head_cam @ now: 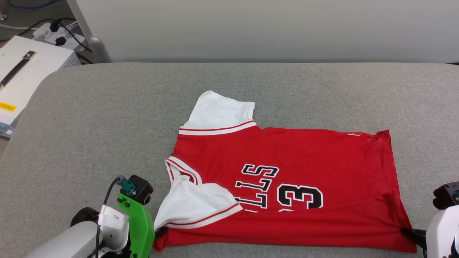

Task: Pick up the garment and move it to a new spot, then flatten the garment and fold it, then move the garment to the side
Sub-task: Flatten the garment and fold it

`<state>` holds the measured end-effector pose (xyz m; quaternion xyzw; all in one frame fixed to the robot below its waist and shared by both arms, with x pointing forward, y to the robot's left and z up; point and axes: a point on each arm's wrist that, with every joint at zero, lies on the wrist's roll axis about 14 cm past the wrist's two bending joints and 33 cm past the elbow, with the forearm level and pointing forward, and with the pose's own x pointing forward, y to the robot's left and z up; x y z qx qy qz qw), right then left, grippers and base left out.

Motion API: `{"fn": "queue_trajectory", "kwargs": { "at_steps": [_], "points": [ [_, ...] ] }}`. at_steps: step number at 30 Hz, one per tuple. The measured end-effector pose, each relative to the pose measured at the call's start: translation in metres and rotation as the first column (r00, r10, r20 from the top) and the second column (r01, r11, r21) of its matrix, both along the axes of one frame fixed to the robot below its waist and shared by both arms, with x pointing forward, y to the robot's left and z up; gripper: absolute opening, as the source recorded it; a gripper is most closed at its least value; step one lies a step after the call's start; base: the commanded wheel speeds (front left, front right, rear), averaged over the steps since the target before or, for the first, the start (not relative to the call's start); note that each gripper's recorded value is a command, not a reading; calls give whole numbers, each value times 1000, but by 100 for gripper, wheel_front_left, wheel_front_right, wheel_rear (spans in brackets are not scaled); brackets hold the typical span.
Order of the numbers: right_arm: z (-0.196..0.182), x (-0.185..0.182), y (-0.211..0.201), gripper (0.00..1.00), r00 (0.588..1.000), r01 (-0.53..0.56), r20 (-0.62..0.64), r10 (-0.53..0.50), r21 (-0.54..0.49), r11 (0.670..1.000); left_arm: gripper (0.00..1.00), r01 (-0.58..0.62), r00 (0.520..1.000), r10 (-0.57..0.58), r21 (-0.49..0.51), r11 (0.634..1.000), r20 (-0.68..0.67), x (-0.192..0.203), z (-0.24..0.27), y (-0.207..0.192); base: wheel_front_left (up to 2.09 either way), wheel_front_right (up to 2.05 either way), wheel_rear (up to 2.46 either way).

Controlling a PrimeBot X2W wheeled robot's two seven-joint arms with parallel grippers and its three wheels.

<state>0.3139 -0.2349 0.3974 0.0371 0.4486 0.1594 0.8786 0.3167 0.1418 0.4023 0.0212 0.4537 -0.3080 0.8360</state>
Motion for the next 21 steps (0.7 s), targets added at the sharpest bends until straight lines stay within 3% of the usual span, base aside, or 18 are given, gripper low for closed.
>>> {"fn": "queue_trajectory", "kwargs": {
  "at_steps": [4, 5, 6, 7, 8, 12, 15, 18, 21],
  "points": [
    [-24, -9, 2, 0, 997, 17, -79, -17, -9, 1000, 0, -26, 998, 26, 12, 1000, -48, -1, -20, 0, 0, 0, 0],
    [-37, -10, 2, 5, 994, 40, -105, -41, -12, 999, 0, -48, 996, 49, 24, 999, -80, -5, -35, 4, 0, 0, 0],
    [-36, -9, 2, 32, 994, 46, -95, -47, -7, 999, 0, -54, 996, 56, 23, 998, -76, -4, -35, 5, 0, 0, 0],
    [-36, -7, 4, 61, 995, 51, -84, -51, 1, 999, 100, -59, 996, 61, 21, 998, -71, -4, -35, 6, 0, 0, 0],
    [-33, -5, 5, 100, 996, 56, -65, -55, 6, 998, 100, -65, 996, 66, 16, 998, -60, -3, -34, 7, 0, 0, 0],
    [-12, 15, 2, 100, 994, 75, 80, -76, 12, 997, 100, -88, 996, 88, -3, 996, 26, 8, -16, 13, 0, 0, 0],
    [19, 38, -7, 100, 962, 105, 250, -107, 20, 994, 100, -116, 986, 119, -26, 993, 118, 23, 10, 20, 0, 0, 0],
    [56, 59, -14, 100, 889, 141, 435, -144, 39, 989, 100, -138, 962, 144, -44, 989, 230, 42, 42, 26, 0, 0, 0],
    [88, 75, -21, 100, 782, 193, 590, -200, 77, 978, 100, -149, 917, 158, -53, 987, 367, 69, 77, 30, 0, 0, 0]
  ]
}}
